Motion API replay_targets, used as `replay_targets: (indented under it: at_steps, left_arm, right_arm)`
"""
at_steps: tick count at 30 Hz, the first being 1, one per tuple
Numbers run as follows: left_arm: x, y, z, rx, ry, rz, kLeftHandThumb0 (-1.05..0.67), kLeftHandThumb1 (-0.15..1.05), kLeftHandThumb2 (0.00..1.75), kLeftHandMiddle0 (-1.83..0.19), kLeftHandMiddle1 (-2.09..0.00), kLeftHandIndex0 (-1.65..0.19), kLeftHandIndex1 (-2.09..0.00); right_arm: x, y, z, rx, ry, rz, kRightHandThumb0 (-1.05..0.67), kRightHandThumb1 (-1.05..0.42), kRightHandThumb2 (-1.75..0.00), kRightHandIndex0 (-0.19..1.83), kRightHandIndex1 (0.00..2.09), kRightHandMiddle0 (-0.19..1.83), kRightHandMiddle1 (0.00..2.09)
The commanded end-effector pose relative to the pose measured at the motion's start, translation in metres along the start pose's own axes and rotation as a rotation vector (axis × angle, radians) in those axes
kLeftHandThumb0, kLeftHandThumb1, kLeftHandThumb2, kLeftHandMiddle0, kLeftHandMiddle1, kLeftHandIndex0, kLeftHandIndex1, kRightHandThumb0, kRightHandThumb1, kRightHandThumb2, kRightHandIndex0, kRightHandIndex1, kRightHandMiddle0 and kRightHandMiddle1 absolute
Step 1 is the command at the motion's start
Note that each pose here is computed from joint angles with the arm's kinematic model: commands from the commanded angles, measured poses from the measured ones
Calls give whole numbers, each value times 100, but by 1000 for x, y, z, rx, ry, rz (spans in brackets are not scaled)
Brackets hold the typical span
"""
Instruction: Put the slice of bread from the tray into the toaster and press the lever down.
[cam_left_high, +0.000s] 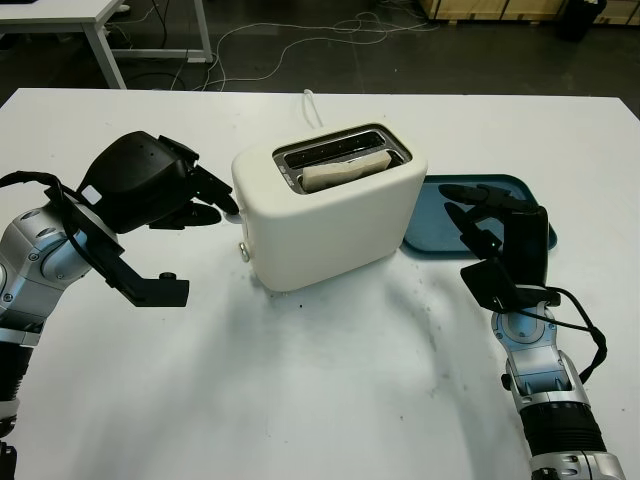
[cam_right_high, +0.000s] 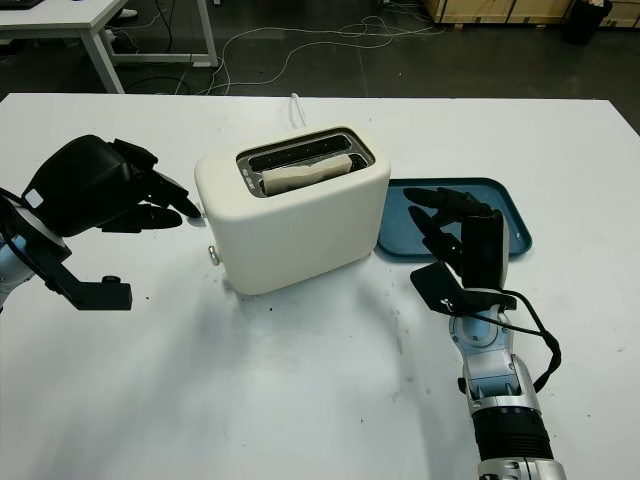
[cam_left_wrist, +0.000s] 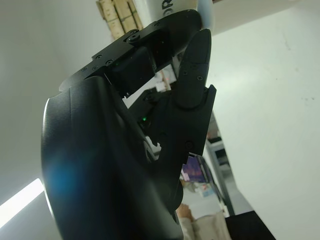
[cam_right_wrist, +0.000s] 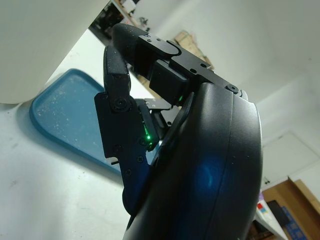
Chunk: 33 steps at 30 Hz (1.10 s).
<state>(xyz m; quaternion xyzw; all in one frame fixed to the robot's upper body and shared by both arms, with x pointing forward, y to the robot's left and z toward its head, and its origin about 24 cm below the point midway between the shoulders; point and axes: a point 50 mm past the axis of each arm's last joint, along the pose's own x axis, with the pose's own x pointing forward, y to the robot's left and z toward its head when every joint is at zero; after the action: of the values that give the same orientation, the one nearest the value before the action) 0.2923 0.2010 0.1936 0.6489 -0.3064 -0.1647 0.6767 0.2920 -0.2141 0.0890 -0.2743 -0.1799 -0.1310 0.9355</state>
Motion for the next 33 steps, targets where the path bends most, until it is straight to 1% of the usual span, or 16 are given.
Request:
replay_targets:
  at_steps: [1, 4, 8, 12, 15, 17, 19, 22, 26, 29, 31, 32, 33]
  left_arm:
    - [-3, -7, 2, -17, 1, -27, -40, 92, 16, -92, -121, -109, -34]
    - [-3, -8, 2, -22, 0, -28, -40, 92, 17, -92, -118, -108, -35]
    - [-3, -10, 3, -22, 1, -34, -40, 92, 15, -93, -125, -108, -39]
    - [-3, -15, 4, -32, 6, -69, -38, 92, 12, -94, -122, -107, -41]
    - [-3, -23, 3, -40, 11, -116, -37, 92, 12, -94, -125, -108, -47]
    - [-2, -28, 2, -38, 18, -146, -38, 92, 14, -93, -120, -105, -49]
    - [-2, -33, 1, -41, 20, -161, -38, 92, 12, -96, -114, -104, -49]
    - [-2, -41, 0, -65, 22, -186, -36, 92, 10, -98, -115, -104, -48]
    - [-5, -59, -3, -129, 54, -249, -36, 92, 14, -93, -121, -101, -48]
    - [-8, -75, -4, -171, 94, -319, -36, 92, 18, -90, -120, -98, -44]
    - [-11, -87, -4, -205, 113, -347, -34, 92, 17, -89, -115, -97, -40]
    - [-14, -95, -3, -232, 121, -342, -33, 92, 15, -91, -114, -98, -39]
    - [-17, -103, -2, -256, 129, -340, -32, 92, 12, -93, -118, -103, -40]
  right_arm:
    - [-3, 1, -3, 16, 6, 4, -30, -92, -16, 63, 154, 111, 13]
    - [-3, 1, -2, 14, 1, 2, -30, -92, -15, 63, 155, 111, 14]
    - [-3, 0, -3, 12, -7, 2, -30, -92, -15, 62, 155, 111, 14]
    - [-3, 0, -3, 12, -3, 2, -30, -92, -15, 62, 155, 110, 15]
    - [-3, 0, -2, 10, 4, 5, -30, -92, -15, 62, 155, 110, 15]
    - [-3, -1, -2, 10, 1, 5, -31, -92, -16, 62, 155, 110, 16]
    - [-3, -1, -2, 13, -2, 4, -31, -92, -15, 62, 155, 110, 16]
    - [-3, -2, -2, 11, -3, 5, -31, -92, -15, 62, 155, 110, 17]
    - [-3, -3, -2, 8, -11, 3, -32, -92, -15, 62, 157, 110, 18]
    - [-3, -4, -1, 11, -10, 5, -33, -92, -15, 62, 157, 109, 19]
    - [-3, -4, -1, 15, -10, 6, -32, -92, -15, 62, 157, 109, 20]
    - [-3, -4, -1, 16, -10, 6, -32, -92, -15, 62, 157, 109, 20]
    - [-3, -4, -1, 17, -9, 7, -31, -92, -15, 62, 157, 109, 21]
